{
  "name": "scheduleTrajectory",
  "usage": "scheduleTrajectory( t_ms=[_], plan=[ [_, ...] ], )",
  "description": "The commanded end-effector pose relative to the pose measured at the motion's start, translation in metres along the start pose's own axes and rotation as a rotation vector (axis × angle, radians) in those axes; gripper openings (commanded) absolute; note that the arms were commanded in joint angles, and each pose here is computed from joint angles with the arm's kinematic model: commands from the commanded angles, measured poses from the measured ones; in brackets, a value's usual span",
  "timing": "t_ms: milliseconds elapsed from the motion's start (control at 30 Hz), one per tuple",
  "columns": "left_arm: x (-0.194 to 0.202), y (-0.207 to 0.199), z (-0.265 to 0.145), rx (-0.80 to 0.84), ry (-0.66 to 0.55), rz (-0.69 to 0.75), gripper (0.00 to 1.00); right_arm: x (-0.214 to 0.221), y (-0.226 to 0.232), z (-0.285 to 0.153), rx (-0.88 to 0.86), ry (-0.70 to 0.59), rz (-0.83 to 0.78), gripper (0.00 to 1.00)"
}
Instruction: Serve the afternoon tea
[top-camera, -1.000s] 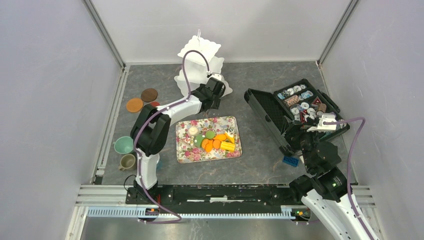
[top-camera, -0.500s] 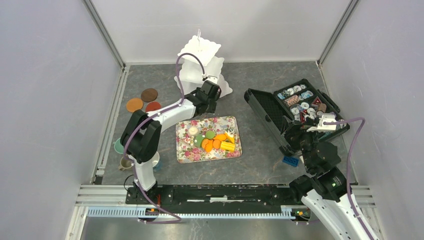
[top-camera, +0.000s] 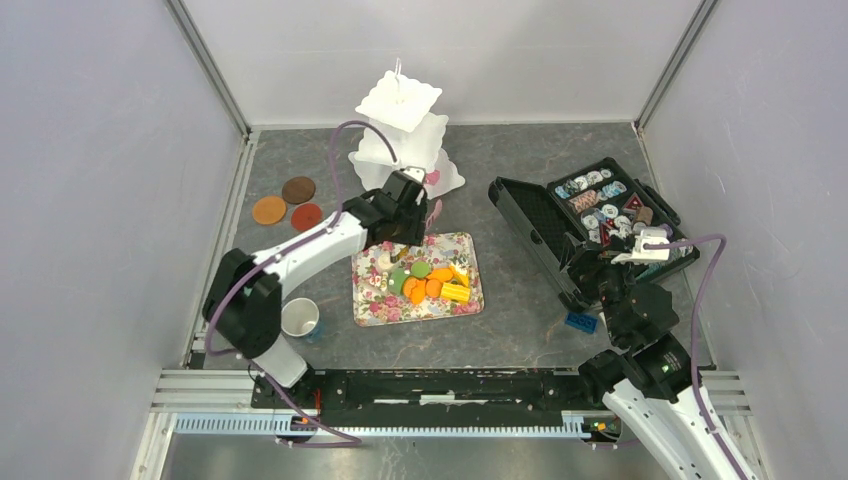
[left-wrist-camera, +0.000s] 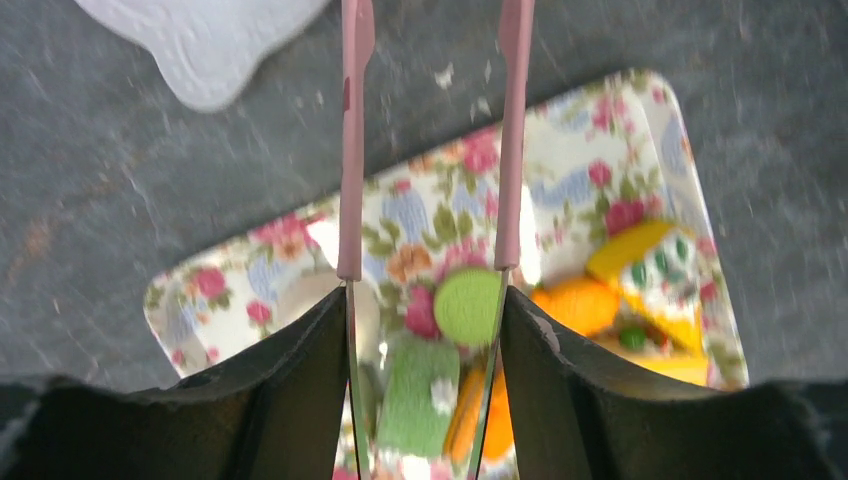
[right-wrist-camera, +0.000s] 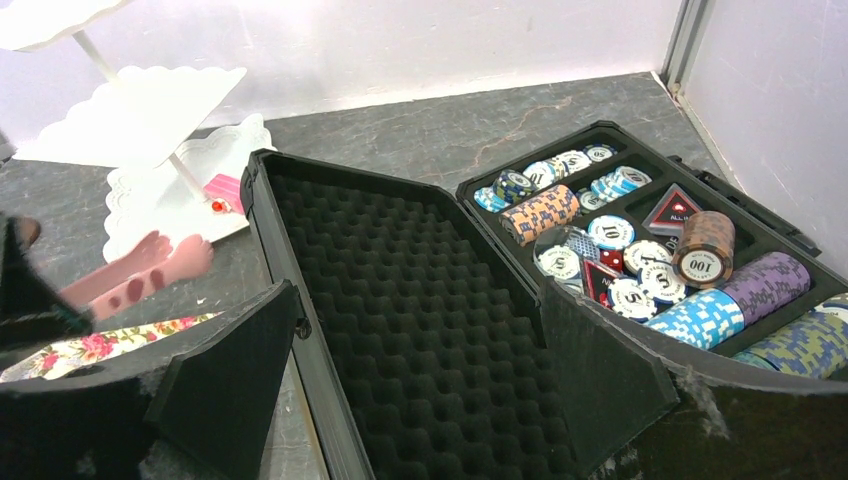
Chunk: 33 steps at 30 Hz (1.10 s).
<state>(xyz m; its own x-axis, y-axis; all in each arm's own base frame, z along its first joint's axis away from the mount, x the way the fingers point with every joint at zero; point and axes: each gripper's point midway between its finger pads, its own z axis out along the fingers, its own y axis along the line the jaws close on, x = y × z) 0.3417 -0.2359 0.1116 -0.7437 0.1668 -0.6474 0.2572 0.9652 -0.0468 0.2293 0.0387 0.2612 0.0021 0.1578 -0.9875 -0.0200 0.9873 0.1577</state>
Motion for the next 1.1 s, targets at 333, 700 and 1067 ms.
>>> scheduleTrajectory(
  t_ms=[333,700,1067],
  plan=[
    [0.072,-0.022,-0.148,0.365,0.204,-0.009,0.61,-0.008,0.013,0.009,-0.042,-0.025,0.007,0.98],
    [0.061,-0.069,-0.136,0.355,0.157,0.010,0.62,-0.005,0.016,0.009,-0.053,-0.008,0.028,0.98],
    [0.072,-0.096,-0.134,0.321,0.142,0.021,0.64,-0.014,0.011,0.003,-0.039,-0.025,0.028,0.98]
  ],
)
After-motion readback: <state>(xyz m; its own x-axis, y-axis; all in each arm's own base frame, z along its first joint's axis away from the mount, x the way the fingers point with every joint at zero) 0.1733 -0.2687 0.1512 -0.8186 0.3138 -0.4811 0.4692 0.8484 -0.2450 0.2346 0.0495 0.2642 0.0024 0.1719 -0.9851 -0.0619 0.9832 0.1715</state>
